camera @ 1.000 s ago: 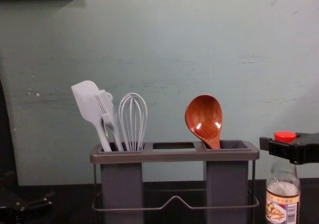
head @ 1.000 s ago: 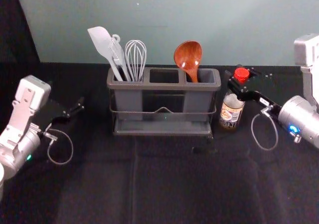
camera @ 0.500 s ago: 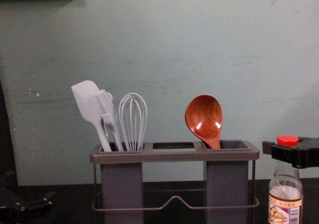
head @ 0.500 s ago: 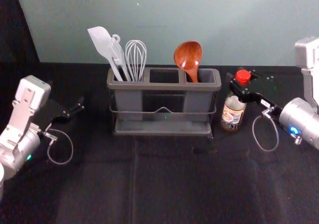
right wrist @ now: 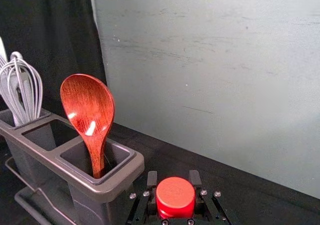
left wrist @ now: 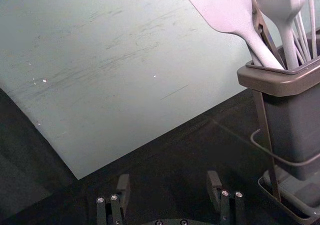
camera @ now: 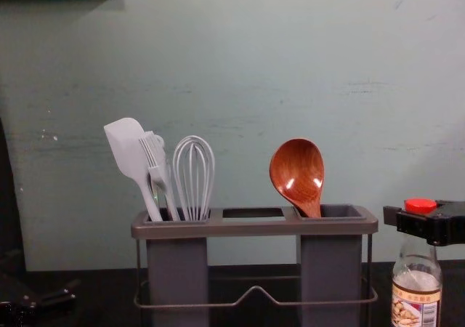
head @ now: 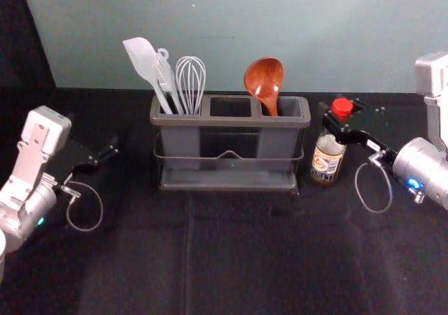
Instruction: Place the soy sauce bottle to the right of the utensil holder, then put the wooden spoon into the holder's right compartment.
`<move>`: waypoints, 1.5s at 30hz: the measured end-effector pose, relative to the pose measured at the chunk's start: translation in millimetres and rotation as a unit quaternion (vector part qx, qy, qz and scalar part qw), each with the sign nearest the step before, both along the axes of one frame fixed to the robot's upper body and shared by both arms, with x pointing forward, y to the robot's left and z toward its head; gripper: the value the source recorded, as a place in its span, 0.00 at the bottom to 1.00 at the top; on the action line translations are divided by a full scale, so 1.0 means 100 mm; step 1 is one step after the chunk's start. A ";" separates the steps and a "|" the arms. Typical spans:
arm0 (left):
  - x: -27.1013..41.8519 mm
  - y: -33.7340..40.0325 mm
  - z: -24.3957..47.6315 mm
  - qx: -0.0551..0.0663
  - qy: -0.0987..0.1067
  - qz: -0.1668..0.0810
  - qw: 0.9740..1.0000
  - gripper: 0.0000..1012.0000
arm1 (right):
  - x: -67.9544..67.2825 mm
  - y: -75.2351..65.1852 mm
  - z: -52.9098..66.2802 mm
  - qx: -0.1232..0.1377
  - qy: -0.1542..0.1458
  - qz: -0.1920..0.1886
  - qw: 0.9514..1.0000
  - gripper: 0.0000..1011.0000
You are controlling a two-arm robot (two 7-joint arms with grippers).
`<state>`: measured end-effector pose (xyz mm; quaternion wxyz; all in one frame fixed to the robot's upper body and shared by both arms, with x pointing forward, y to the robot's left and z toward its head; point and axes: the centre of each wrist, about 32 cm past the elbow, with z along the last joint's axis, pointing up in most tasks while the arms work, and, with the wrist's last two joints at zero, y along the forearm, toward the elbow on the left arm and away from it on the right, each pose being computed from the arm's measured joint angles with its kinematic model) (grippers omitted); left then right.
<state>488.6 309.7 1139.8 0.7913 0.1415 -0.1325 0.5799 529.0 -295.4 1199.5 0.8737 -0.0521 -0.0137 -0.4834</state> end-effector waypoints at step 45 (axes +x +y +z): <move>0.000 0.000 0.000 0.000 0.000 0.000 1.000 0.99 | -0.05 -0.01 0.04 0.002 -0.008 -0.003 1.000 0.99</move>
